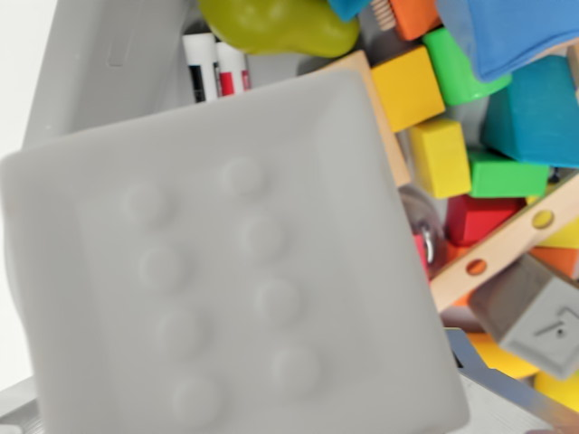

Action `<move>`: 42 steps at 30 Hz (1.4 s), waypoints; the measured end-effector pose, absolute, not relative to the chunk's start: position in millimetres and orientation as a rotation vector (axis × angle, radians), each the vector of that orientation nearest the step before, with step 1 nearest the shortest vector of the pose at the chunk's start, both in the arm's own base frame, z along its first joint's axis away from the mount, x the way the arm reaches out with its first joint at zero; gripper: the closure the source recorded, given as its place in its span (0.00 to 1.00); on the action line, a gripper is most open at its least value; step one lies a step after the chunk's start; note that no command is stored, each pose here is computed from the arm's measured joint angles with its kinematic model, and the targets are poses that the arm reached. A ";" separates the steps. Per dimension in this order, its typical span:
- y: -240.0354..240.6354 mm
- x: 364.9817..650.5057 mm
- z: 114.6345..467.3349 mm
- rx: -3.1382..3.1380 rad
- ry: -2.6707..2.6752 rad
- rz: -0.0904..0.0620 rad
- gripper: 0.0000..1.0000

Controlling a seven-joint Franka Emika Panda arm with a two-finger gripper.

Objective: Pick an object from the bin

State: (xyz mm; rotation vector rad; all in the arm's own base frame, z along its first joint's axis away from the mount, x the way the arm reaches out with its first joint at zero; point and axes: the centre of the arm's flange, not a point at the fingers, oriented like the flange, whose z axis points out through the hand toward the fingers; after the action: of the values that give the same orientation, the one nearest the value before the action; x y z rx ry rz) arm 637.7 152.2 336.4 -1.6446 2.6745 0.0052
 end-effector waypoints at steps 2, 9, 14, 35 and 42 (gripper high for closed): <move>152.2 637.9 343.1 -1.644 2.674 0.005 1.00; 152.2 638.3 367.3 -1.643 2.674 0.005 1.00; 152.1 638.4 385.1 -1.643 2.675 0.006 1.00; 152.1 639.1 430.8 -1.641 2.676 0.007 1.00; 152.1 639.3 434.3 -1.641 2.676 0.007 1.00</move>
State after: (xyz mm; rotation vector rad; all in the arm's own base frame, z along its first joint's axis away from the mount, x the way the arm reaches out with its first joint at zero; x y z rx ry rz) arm 639.3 152.1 434.3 -1.6408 2.6760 0.0068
